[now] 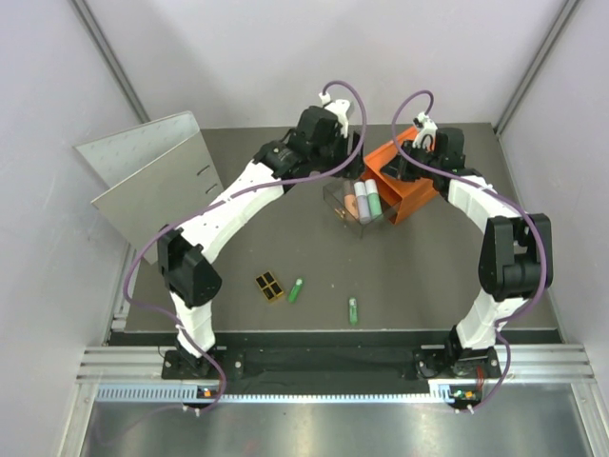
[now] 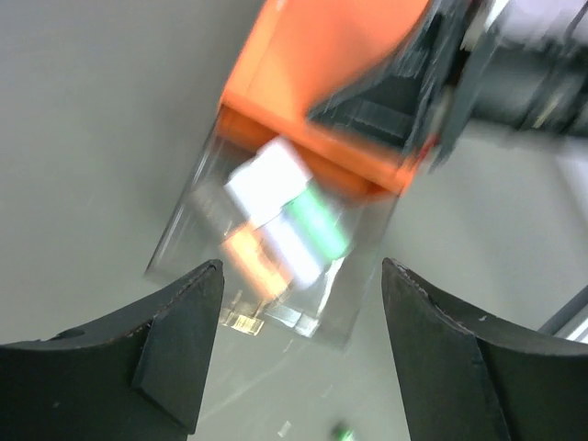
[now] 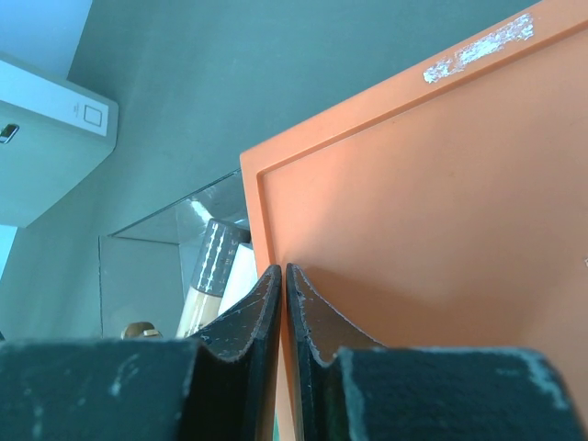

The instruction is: Organize the makeup

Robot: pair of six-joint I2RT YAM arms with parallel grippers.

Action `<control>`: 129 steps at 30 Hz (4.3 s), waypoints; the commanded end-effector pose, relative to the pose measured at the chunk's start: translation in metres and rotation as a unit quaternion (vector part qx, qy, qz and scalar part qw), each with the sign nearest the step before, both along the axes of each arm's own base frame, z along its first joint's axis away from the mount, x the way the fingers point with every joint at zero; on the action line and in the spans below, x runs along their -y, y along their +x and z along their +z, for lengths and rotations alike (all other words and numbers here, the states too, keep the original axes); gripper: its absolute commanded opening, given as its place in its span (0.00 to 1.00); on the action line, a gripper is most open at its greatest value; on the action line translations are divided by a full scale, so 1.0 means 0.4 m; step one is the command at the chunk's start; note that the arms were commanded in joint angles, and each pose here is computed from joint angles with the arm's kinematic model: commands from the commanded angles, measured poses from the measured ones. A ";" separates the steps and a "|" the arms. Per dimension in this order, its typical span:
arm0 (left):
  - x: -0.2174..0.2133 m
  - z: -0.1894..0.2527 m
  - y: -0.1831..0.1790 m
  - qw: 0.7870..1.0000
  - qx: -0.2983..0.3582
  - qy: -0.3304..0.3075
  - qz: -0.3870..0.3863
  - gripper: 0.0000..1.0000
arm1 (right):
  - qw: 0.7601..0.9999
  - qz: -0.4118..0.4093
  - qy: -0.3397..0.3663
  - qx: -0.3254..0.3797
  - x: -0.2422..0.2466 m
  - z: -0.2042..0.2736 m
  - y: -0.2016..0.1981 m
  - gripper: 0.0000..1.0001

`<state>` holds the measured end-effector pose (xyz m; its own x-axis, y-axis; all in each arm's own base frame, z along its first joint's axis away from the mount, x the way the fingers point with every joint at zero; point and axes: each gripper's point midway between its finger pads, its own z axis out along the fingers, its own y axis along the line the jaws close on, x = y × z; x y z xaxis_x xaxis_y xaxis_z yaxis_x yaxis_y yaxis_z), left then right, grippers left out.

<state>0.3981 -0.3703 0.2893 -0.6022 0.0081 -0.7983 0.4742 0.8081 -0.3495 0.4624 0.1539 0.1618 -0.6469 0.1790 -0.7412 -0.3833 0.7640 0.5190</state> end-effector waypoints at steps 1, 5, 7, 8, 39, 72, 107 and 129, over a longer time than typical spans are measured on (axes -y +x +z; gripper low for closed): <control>-0.087 -0.091 -0.066 0.995 -0.008 0.093 -0.037 0.74 | 0.966 -0.016 -0.085 -0.242 0.068 -0.335 -0.195 0.09; -0.132 -0.163 -0.120 0.992 -0.032 0.117 -0.044 0.77 | 0.966 -0.014 -0.085 -0.245 0.068 -0.342 -0.197 0.09; -0.153 -0.198 -0.146 0.990 -0.045 0.125 -0.049 0.78 | 0.965 -0.014 -0.085 -0.247 0.068 -0.343 -0.198 0.09; -0.154 -0.205 -0.152 0.990 -0.044 0.124 -0.051 0.79 | 0.965 -0.014 -0.086 -0.247 0.068 -0.344 -0.197 0.09; -0.077 -0.382 -0.098 0.985 -0.039 0.130 -0.103 0.99 | 0.962 -0.013 -0.096 -0.254 0.076 -0.354 -0.210 0.08; 0.123 -0.324 0.087 0.991 0.048 0.038 -0.115 0.99 | 0.960 -0.009 -0.098 -0.260 0.074 -0.363 -0.205 0.09; 0.141 -0.335 0.036 0.990 0.016 0.040 -0.134 0.99 | 0.961 -0.009 -0.096 -0.261 0.072 -0.361 -0.195 0.09; 0.163 -0.455 0.039 0.991 0.022 -0.017 -0.129 0.76 | 0.959 -0.008 -0.100 -0.264 0.076 -0.367 -0.206 0.09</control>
<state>0.3905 -0.4228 0.0696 -0.6653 0.2135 -0.7154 0.6277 0.6787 -0.3812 0.4670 0.1568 0.1548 -0.6629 0.1552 -0.7324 -0.3979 0.7556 0.5203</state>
